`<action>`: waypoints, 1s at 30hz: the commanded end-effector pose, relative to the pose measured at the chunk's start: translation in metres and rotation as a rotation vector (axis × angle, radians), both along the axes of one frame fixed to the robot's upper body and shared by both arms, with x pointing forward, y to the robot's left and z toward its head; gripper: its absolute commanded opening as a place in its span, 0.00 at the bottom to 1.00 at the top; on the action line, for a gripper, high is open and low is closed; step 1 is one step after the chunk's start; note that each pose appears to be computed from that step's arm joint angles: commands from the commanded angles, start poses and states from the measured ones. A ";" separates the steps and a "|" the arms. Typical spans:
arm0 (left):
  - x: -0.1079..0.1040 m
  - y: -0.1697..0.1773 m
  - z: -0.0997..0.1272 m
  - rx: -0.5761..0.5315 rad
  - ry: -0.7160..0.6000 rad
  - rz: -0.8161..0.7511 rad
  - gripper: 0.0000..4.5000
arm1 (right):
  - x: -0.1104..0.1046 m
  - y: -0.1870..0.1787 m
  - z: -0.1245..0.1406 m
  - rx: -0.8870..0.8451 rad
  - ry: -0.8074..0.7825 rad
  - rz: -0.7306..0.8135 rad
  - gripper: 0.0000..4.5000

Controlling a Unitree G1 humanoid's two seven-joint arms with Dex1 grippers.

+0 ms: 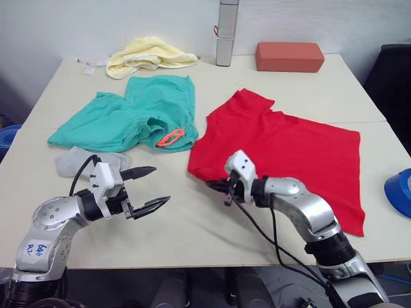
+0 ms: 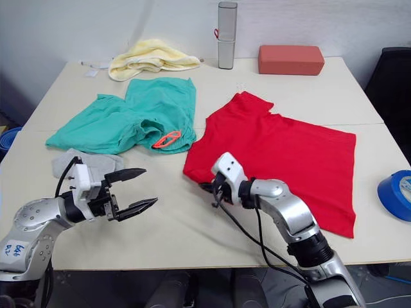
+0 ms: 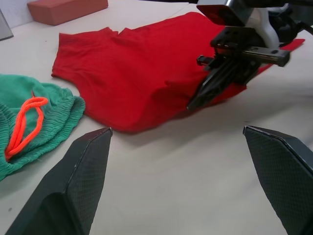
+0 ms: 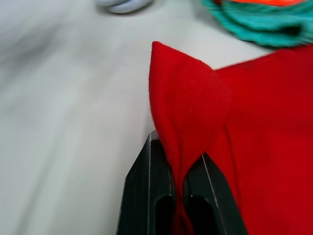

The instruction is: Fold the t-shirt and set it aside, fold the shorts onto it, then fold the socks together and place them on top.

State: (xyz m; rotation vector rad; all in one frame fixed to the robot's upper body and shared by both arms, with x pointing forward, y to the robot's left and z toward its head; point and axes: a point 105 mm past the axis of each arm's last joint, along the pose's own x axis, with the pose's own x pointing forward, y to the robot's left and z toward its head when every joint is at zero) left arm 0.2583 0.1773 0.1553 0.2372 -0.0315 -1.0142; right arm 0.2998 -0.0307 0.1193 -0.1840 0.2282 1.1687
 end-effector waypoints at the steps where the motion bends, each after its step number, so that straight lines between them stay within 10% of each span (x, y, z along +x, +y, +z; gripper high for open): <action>1: -0.003 0.007 0.007 0.017 -0.034 0.014 1.00 | -0.019 0.022 0.013 0.026 -0.054 0.133 0.01; 7: -0.005 0.015 0.007 0.026 -0.015 0.026 1.00 | -0.022 0.028 0.010 0.050 -0.046 0.144 0.05; 20: -0.003 0.006 -0.006 0.185 0.013 -0.175 1.00 | -0.059 -0.108 0.040 0.029 -0.198 0.187 0.99; 30: 0.002 -0.016 -0.034 0.482 -0.039 -0.452 1.00 | -0.083 -0.226 0.014 -0.359 -0.368 0.061 0.99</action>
